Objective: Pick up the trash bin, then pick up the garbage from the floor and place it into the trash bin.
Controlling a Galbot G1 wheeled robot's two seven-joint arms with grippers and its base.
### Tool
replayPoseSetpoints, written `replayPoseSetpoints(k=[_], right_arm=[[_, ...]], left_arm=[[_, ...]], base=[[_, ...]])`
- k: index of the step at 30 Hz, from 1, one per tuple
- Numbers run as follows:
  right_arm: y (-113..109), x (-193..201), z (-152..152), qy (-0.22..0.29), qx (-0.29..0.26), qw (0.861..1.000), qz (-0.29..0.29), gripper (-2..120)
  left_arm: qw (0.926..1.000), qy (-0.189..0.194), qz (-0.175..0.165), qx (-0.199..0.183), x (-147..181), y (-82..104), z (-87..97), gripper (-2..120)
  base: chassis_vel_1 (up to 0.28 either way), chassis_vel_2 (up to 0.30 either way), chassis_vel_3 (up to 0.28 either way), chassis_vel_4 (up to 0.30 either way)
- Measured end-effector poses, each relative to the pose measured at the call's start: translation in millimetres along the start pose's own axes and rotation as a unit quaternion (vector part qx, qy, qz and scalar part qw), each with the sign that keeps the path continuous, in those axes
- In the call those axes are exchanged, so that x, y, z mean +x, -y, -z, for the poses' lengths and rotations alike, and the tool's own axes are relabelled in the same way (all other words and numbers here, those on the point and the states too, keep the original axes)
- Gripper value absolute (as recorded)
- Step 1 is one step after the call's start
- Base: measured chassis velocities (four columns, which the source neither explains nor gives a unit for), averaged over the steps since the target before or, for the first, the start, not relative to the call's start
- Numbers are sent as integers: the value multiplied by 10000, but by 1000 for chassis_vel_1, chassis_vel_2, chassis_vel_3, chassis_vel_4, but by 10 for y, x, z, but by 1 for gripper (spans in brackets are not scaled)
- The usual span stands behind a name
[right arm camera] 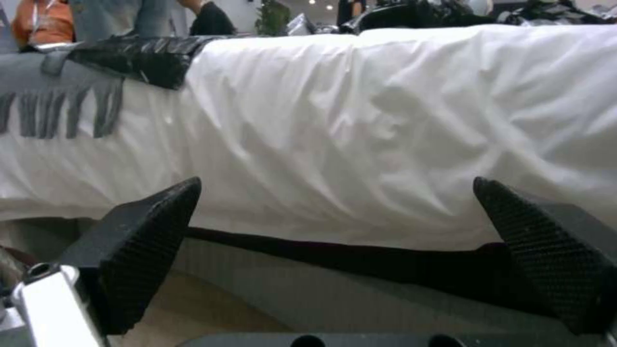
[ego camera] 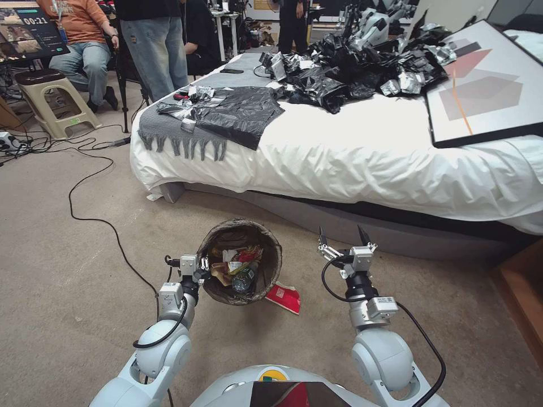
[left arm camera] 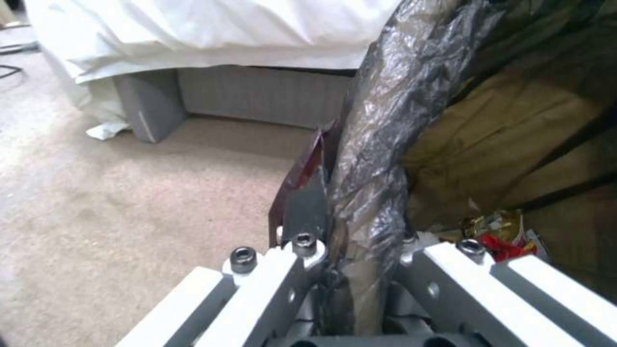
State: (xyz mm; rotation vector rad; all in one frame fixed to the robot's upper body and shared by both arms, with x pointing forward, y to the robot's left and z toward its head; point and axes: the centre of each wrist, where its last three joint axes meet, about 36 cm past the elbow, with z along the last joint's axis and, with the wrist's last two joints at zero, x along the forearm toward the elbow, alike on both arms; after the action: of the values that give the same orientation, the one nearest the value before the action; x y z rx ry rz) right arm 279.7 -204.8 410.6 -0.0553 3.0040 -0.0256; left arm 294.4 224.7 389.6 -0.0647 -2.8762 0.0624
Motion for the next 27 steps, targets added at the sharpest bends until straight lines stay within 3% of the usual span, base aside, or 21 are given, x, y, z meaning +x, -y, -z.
replayPoseSetpoints(k=[27], right_arm=[[-26, -29, 2, 6, -30, 10000, 11, 100]], left_arm=[[10000, 42, 61, -2, -11, -32, 25, 3]], base=[[22, 18, 20, 17]])
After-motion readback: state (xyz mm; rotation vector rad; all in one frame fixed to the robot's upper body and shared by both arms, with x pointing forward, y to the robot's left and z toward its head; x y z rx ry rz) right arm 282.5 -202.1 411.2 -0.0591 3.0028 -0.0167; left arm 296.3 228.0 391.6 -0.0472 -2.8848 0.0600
